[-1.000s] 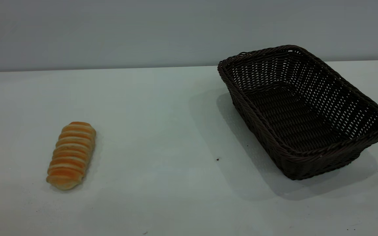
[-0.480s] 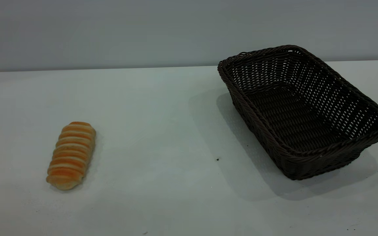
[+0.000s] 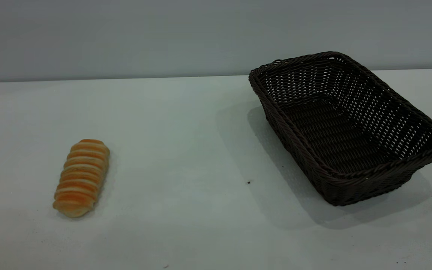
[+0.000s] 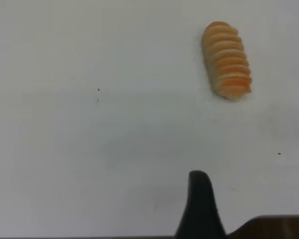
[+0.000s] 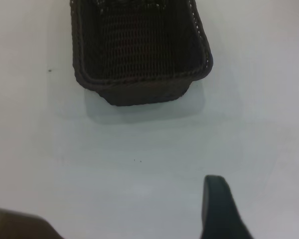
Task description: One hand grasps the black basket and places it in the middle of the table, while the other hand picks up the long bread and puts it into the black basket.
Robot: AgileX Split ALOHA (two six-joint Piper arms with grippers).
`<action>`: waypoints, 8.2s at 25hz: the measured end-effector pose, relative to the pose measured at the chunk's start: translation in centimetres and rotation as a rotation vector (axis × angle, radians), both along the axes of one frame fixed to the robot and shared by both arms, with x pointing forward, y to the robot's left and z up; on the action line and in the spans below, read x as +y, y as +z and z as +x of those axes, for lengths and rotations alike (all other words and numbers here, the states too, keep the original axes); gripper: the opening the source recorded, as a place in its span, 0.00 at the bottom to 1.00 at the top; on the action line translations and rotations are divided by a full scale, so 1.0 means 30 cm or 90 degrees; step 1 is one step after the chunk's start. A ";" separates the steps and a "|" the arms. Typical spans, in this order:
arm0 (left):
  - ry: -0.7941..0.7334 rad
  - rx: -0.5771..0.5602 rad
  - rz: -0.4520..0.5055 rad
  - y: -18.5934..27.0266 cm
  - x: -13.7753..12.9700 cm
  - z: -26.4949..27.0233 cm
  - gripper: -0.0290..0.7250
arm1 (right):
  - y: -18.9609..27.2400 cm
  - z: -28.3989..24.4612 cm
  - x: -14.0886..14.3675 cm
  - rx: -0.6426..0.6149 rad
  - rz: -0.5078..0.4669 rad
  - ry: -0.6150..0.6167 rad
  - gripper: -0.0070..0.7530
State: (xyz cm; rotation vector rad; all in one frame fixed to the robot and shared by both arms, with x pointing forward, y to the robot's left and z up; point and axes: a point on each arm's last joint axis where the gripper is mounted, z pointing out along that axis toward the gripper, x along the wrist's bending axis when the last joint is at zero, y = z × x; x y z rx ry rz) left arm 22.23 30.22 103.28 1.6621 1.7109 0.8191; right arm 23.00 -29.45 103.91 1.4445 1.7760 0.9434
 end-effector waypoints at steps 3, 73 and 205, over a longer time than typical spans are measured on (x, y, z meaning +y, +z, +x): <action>0.000 0.004 -0.001 0.031 0.000 0.024 0.82 | 0.031 0.026 0.005 0.014 0.006 0.002 0.58; -0.050 0.063 0.024 0.182 -0.006 0.567 0.82 | -0.588 1.189 0.206 0.605 0.442 -0.201 0.13; -0.330 0.285 0.118 0.015 -0.073 0.211 0.81 | 0.000 -0.002 -0.002 0.000 -0.010 0.071 0.68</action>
